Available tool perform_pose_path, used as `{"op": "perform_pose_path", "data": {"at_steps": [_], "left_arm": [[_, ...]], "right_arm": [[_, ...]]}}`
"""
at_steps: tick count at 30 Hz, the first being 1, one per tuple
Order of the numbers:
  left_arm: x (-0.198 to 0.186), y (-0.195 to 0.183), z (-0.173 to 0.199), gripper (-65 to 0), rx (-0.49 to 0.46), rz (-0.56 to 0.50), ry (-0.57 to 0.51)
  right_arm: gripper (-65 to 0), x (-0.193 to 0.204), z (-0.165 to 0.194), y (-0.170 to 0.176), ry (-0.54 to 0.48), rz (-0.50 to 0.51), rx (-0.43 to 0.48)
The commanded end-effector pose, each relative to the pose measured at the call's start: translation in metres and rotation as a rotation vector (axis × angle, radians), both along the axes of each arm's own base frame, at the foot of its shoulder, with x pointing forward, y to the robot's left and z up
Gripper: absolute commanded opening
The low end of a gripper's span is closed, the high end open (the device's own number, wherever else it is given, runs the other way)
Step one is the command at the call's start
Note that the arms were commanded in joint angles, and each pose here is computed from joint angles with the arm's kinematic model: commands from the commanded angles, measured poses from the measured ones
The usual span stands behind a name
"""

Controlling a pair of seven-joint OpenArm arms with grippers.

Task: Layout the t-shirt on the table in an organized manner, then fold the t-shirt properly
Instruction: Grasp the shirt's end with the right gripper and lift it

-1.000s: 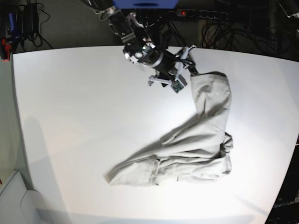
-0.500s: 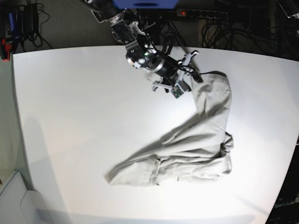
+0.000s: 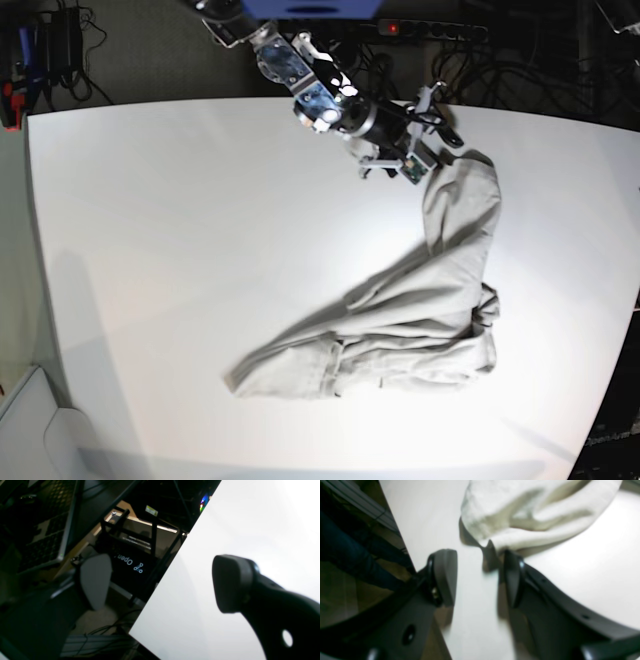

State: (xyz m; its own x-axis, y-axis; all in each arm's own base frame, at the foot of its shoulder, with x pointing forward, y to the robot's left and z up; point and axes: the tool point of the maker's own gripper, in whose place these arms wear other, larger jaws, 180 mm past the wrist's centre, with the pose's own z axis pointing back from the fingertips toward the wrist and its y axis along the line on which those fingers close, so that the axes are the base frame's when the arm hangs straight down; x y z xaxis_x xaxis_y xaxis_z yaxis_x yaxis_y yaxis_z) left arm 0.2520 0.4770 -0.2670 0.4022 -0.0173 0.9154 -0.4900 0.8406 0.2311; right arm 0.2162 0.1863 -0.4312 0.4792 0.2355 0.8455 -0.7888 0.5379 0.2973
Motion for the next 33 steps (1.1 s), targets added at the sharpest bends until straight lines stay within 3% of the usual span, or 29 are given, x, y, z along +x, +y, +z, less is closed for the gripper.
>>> {"op": "perform_pose_path", "data": {"at_steps": [1,18,25,33], "left_arm": [[0.006,0.004,0.022,-2.7,0.049,-0.013,-0.045],[0.000,0.002,0.014,-2.7,0.036,-0.009,-0.032],[0.001,0.001,0.014,-2.7,0.035,-0.010,-0.037],[0.003,0.001,0.016,-2.7,0.032,-0.012,-0.044]], "right_arm": [[-34.5,-0.010,-0.014,-0.001,0.039,0.025,-0.071],[-34.4,0.022,-0.013,-0.007,-0.004,0.025,-0.105],[-34.4,0.037,-0.015,-0.023,0.013,-0.046,-0.103],[-34.6,0.043,-0.012,-0.023,0.001,-0.047,-0.103]]}}
